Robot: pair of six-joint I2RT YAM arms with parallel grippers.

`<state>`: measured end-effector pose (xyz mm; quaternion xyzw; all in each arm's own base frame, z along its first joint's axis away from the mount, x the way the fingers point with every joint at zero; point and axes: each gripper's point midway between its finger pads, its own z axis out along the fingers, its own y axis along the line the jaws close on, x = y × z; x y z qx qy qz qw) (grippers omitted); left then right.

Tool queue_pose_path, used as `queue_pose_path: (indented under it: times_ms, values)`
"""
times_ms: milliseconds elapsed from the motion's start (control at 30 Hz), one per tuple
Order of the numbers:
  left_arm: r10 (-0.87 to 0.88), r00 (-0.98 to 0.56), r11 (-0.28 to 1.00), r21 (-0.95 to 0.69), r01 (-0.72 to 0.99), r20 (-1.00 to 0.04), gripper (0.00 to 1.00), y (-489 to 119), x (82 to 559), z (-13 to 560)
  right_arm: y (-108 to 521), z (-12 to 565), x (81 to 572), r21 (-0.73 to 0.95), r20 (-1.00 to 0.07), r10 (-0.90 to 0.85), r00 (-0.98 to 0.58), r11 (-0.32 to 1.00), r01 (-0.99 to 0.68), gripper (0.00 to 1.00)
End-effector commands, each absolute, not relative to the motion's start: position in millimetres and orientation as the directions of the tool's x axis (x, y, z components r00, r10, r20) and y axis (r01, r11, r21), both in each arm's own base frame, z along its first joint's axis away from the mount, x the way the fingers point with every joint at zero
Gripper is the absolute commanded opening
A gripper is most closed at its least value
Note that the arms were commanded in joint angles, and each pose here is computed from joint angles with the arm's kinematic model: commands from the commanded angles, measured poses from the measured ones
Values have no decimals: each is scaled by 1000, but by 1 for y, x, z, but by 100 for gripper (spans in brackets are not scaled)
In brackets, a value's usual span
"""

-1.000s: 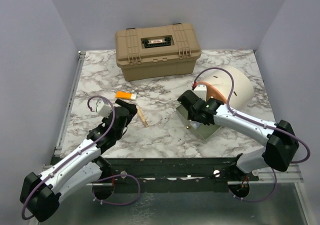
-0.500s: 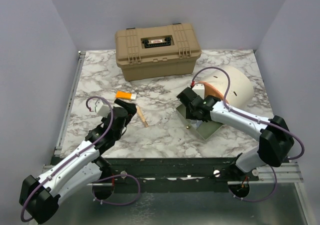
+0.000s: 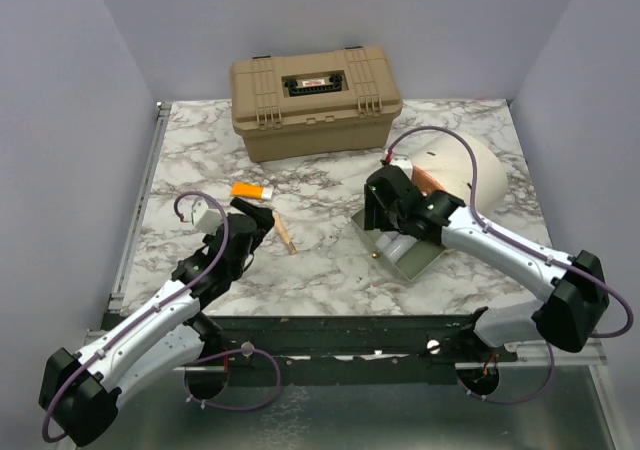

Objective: Organize the makeup
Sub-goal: Place the makeup in the drawer, then pick up the makeup from the center of the board.

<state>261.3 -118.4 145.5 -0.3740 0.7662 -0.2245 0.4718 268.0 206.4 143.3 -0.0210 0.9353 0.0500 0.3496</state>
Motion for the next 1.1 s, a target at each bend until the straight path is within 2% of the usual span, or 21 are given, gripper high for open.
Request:
queue_pose_path:
  times_ms: [0,100,200,300,600,867,1067]
  values:
    - [-789,-271,614,-705,-355,-551,89,-117,261,146,251,180,270,243,-703,-28,-711,929,-278,66]
    - [-791,-262,612,-709,-351,-553,89,-116,261,149,277,185,265,318,-695,-55,-717,871,-375,69]
    - [-789,-256,615,-712,-339,-559,89,-116,261,154,303,181,258,385,-669,-101,-737,801,-459,66]
    - [-768,-264,641,-711,-290,-584,90,-119,262,171,315,168,254,400,-620,-148,-770,785,-473,62]
    - [-730,-177,682,-691,-238,-660,93,-97,258,203,336,141,261,365,-570,-233,-788,787,-497,62]
    - [-719,-112,686,-674,-272,-686,93,-74,249,208,369,128,283,348,-558,-280,-781,776,-527,62]
    - [-654,-133,750,-616,-241,-744,93,-72,246,224,402,116,329,256,-625,-339,-703,762,-595,74]
